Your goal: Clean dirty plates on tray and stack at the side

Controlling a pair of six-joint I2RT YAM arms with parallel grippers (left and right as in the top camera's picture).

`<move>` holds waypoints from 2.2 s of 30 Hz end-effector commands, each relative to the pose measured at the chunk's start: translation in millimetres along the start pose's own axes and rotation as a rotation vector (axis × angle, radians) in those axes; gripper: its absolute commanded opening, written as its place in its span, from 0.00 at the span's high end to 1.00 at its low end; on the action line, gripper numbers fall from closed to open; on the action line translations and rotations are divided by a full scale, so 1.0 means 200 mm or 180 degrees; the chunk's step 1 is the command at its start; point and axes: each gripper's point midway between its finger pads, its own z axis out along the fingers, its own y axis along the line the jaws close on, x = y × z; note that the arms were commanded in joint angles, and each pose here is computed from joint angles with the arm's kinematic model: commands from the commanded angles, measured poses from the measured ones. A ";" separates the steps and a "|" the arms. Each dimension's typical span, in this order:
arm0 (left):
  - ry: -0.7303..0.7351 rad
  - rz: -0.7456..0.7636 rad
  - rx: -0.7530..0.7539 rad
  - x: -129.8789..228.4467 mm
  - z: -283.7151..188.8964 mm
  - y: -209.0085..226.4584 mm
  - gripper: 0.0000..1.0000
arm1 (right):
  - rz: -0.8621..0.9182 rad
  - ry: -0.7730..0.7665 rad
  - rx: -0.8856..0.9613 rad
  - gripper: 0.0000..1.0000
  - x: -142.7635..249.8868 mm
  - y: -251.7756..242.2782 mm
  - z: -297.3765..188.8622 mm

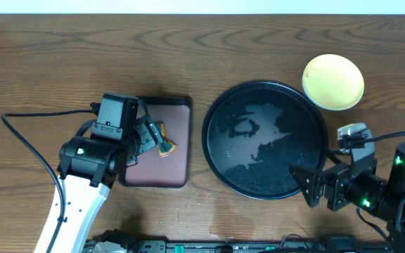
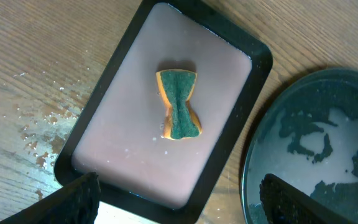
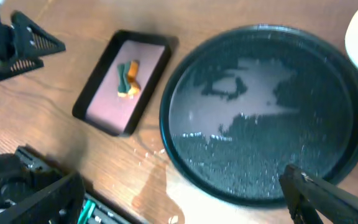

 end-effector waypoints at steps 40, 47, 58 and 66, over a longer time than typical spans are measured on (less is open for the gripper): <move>-0.0013 0.0029 -0.0004 -0.01 -0.01 0.00 0.16 | -0.1251 -0.2158 0.0394 0.01 0.21 -0.37 0.48; -0.0014 0.0029 -0.0005 -0.01 -0.01 0.00 0.16 | -0.1332 -0.2379 0.0566 0.01 0.17 -0.41 0.47; -0.0014 0.0029 -0.0005 -0.01 -0.01 0.00 0.16 | -0.1367 -0.2192 0.0931 0.01 0.21 -0.51 0.49; -0.0014 0.0029 -0.0005 -0.01 -0.01 0.00 0.16 | -0.1482 -0.2161 0.1229 0.01 0.21 -0.57 0.48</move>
